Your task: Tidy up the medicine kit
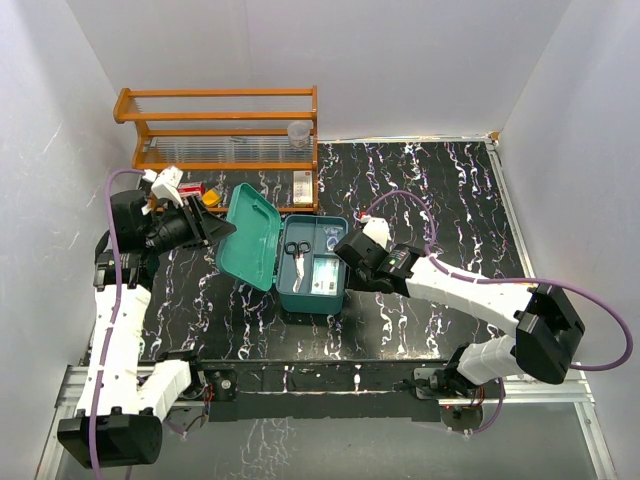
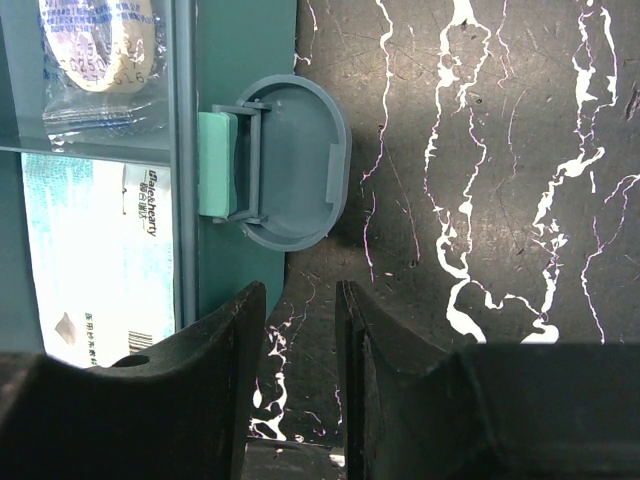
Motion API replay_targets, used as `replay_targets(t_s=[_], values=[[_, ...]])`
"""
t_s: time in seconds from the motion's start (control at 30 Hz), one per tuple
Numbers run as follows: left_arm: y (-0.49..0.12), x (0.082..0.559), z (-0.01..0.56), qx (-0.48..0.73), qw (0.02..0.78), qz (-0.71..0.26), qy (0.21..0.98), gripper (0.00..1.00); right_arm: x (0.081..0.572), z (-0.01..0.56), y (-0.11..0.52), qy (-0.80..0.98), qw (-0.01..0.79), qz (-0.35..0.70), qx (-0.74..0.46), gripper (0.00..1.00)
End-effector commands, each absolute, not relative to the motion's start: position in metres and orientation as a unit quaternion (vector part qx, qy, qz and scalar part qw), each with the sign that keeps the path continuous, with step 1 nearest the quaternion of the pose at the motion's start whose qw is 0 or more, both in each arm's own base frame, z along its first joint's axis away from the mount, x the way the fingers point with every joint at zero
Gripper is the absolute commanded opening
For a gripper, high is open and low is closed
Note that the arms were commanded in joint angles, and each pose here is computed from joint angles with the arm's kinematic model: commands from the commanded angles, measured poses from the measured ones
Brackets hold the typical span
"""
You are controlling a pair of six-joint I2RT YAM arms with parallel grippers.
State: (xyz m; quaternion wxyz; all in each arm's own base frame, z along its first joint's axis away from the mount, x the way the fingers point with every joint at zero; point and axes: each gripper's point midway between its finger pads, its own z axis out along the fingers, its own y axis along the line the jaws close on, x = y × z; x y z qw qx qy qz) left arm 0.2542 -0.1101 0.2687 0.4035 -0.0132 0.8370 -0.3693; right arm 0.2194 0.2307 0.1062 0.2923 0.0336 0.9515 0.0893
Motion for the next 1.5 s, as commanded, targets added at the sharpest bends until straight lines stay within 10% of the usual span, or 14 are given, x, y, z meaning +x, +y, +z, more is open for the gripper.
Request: replay_targets(t_s=[0.0,1.17,1.47], values=[[-0.146,0.203,0.251,-0.008,0.271,-0.465,0.843,0.36,0.231,0.123,0.258,0.935,0.315,0.154,0.049,0.33],[-0.25,0.196,0.289,0.043,0.22,-0.597,0.771,0.41,0.235,0.162,0.212,0.893,0.387,0.163,0.16,0.31],[-0.218,0.216,0.249,0.006,0.285,-0.463,0.839,0.56,0.23,0.195,0.206,0.88,0.416,0.195,0.125,0.38]])
